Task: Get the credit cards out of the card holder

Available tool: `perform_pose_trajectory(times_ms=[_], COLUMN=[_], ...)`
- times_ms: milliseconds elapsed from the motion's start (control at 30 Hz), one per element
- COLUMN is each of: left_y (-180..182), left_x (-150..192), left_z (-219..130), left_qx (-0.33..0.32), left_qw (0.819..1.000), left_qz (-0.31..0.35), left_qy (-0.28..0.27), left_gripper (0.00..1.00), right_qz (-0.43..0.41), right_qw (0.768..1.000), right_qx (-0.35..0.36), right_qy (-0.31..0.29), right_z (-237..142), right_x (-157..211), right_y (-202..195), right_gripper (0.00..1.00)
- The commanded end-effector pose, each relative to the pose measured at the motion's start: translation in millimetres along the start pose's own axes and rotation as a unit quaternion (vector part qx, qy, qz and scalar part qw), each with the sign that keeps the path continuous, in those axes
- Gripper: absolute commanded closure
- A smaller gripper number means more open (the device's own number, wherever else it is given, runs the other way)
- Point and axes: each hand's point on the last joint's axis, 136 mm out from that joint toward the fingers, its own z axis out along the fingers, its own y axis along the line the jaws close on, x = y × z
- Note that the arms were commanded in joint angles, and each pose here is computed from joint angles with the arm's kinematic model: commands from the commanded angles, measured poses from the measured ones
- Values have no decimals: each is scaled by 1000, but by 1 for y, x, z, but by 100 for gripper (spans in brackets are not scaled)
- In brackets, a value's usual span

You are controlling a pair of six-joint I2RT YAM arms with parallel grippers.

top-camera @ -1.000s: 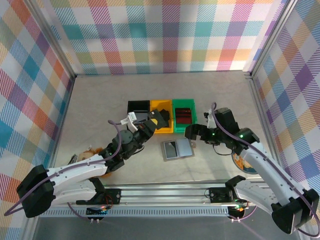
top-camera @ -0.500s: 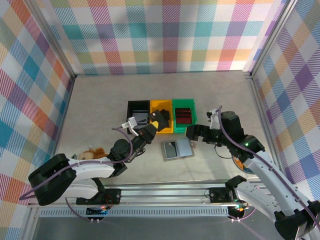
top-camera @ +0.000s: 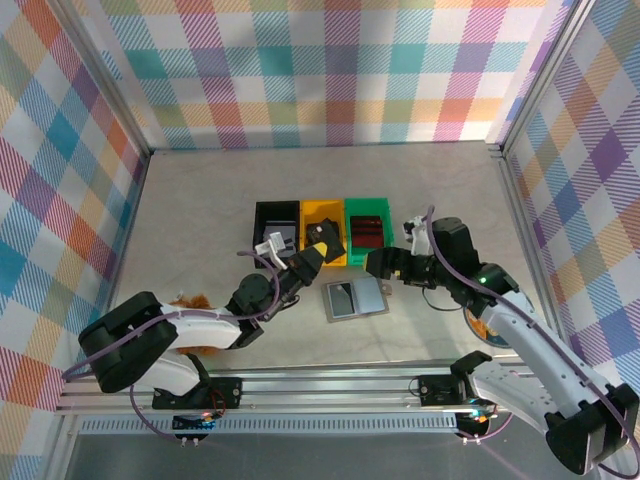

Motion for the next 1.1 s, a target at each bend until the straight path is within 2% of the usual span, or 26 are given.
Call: perform_pose_trajectory(times_ms=[0,300,533,633,700,833,1067], left_y=[-17,-22,-27,-29,-30,-31,-50], left_x=[3,35,40,50,56,54,51], left_z=[6,8,2,-2,-2,-1,-1], left_qx=[45,81,103,114,118,122,150], left_qw=[998,982,965,953,945,942,936], left_qz=[-29,-98,-118,-121,-126,-128,-122], left_qy=[26,143,211,254,278,283,293], left_gripper=[100,100,100,100,100,100,100], right_qz=[-15,-14,-16,-19,-23,-30,-26], right_qw=[999,998,999,998,997,995,997], right_qx=[-41,-67,-48,-55,-65,-94,-66], right_qy=[-9,10,20,27,31,28,25], right_z=[-4,7,13,17,18,16,22], right_x=[-12,-20,-22,-21,-20,-19,-16], right_y=[22,34,27,27,29,39,23], right_gripper=[14,30,40,41,45,50,55])
